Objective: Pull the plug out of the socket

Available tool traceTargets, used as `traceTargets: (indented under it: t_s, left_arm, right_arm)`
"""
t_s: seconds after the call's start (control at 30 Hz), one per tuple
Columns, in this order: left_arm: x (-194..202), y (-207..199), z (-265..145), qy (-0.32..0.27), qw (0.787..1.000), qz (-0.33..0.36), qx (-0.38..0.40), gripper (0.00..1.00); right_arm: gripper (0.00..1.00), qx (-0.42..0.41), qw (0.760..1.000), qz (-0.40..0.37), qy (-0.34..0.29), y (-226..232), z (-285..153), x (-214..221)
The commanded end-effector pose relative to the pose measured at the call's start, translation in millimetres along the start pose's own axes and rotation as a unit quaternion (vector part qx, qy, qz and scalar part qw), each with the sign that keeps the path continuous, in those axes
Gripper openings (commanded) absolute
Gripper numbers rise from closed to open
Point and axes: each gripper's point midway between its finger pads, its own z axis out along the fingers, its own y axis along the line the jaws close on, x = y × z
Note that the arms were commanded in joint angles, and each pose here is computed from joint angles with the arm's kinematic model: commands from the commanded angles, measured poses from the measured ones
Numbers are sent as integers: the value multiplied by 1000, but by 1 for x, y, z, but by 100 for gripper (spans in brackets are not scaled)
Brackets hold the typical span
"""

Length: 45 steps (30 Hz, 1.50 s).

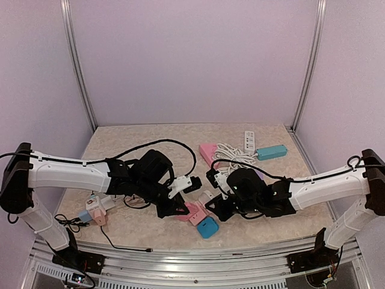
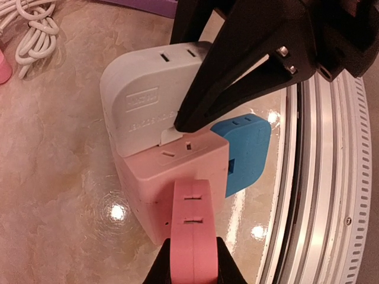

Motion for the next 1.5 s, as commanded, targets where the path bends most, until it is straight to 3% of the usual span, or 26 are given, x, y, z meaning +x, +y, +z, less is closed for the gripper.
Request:
traceTargets:
  t_s: [0.0,0.53,1.27,1.47]
  left_arm:
    - [20,2,9,35,999,-2,-6,0]
    - [27,1,13,47,999,-6,-3,0]
    - [24,3,10,42,999,-4,-11,0]
    - [25,3,12,44,999,-6,-10,0]
  right_arm:
    - [0,-12,999,12,-27,5,2,-9]
    - [0,-41,995,86,-24,-12,5,13]
    - [0,-17,993,117,-30,-36,-3,8]
    - [0,-29,986,156,-51,-34,-7,3]
